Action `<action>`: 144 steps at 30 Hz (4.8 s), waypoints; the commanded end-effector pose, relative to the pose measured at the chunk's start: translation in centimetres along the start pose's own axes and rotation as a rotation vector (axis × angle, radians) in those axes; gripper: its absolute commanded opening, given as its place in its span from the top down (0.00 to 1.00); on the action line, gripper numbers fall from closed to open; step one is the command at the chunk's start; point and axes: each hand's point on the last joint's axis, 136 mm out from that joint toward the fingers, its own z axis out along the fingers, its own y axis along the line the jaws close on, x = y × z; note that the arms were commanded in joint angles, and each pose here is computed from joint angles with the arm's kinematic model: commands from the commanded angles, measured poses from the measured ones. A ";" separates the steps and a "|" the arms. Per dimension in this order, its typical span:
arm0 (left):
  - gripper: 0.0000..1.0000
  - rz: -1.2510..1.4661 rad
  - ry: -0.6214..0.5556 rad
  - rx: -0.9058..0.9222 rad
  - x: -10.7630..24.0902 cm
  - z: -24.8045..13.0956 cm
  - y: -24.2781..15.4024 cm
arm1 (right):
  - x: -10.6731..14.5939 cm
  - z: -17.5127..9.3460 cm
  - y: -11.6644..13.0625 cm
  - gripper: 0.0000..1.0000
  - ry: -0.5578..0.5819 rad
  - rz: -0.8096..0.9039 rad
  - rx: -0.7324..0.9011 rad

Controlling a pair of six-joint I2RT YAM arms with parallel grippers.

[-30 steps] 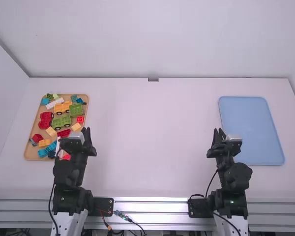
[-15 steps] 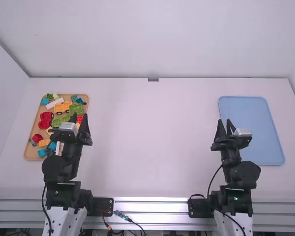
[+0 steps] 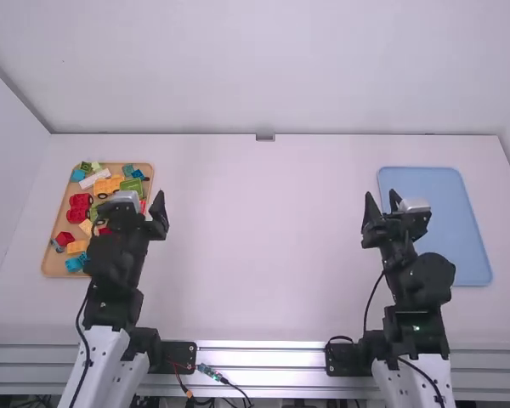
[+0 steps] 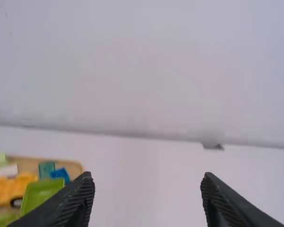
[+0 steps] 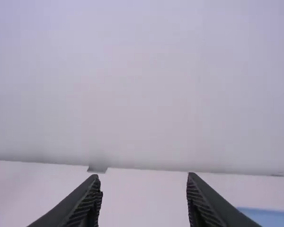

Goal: Assemble lego blocks to make yellow taxi

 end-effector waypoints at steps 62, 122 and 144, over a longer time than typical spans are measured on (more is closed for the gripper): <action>0.01 -0.016 0.452 -0.445 4.8 4.4 7.1 | 12.1 12.0 3.8 0.01 0.840 -0.009 -0.160; 0.01 0.706 1.113 0.232 11.4 17.7 23.6 | 16.8 11.7 4.0 0.01 1.001 -0.071 -0.208; 0.01 0.754 1.157 0.292 14.2 17.5 24.6 | 16.7 11.4 7.7 0.01 0.964 -0.274 -0.381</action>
